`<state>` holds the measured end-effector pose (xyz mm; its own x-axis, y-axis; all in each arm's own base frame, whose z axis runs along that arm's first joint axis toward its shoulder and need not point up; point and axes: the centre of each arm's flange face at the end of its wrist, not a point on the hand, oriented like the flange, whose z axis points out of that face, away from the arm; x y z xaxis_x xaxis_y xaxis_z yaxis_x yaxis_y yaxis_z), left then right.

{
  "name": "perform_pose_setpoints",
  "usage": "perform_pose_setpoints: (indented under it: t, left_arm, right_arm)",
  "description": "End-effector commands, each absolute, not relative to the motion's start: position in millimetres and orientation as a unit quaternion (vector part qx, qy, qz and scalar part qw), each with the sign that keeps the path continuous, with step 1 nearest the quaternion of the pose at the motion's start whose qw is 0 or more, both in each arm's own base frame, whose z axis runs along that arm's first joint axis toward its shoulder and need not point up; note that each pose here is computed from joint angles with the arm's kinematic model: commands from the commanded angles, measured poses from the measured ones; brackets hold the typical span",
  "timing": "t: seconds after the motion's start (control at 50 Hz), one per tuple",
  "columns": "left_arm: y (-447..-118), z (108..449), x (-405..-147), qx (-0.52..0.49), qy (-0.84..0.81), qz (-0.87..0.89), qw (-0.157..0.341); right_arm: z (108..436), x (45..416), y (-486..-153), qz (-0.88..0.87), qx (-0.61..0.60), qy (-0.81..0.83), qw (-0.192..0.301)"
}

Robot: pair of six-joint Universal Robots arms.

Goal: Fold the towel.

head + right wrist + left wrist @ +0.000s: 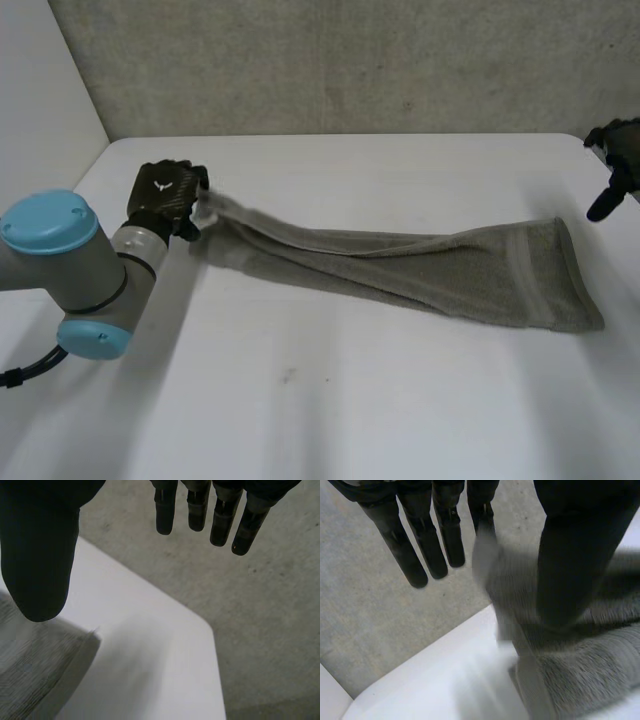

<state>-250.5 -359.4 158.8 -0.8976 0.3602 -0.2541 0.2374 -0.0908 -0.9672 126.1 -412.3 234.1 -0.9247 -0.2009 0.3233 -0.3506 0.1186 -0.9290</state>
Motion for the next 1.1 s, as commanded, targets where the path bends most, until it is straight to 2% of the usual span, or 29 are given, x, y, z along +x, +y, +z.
perform_pose_setpoints:
  t: [0.02,0.18,0.32,0.54,0.66,0.74,0.92,1.02,1.1]
  left_arm:
    - [-369.2,149.1,-252.5,-0.24,-0.671,0.701,0.027]
    - [-383.9,122.4,-251.9,-0.282,-0.693,0.664,-0.009]
    - [-377.0,121.4,-249.8,-0.283,-0.698,0.658,-0.01]
    - [-351.2,149.0,-242.3,-0.282,-0.696,0.66,-0.009]
    - [-347.8,147.3,-242.3,-0.287,-0.697,0.658,-0.006]
    - [-353.5,147.6,-244.1,-0.286,-0.692,0.663,-0.005]
    - [-366.3,123.5,-258.8,-0.32,-0.682,0.656,0.04]
    - [-374.2,116.0,-263.7,-0.319,-0.678,0.66,0.055]
    - [-383.8,111.9,-267.2,-0.315,-0.674,0.665,0.058]
  right_arm:
    - [217.7,127.0,-398.8,0.609,0.201,-0.764,0.062]
    - [207.1,127.9,-392.2,0.594,0.203,-0.776,0.058]
    - [202.7,131.5,-378.2,0.579,0.213,-0.786,0.04]
    - [197.6,145.9,-349.8,0.545,0.255,-0.798,-0.033]
    - [195.6,148.5,-347.7,0.546,0.282,-0.788,-0.02]
    - [201.6,153.6,-360.6,0.577,0.313,-0.755,-0.016]
    - [189.4,173.8,-392.5,0.605,0.335,-0.722,-0.037]
    - [164.1,183.0,-418.1,0.599,0.342,-0.723,-0.044]
    - [150.6,187.3,-425.8,0.594,0.344,-0.726,-0.047]
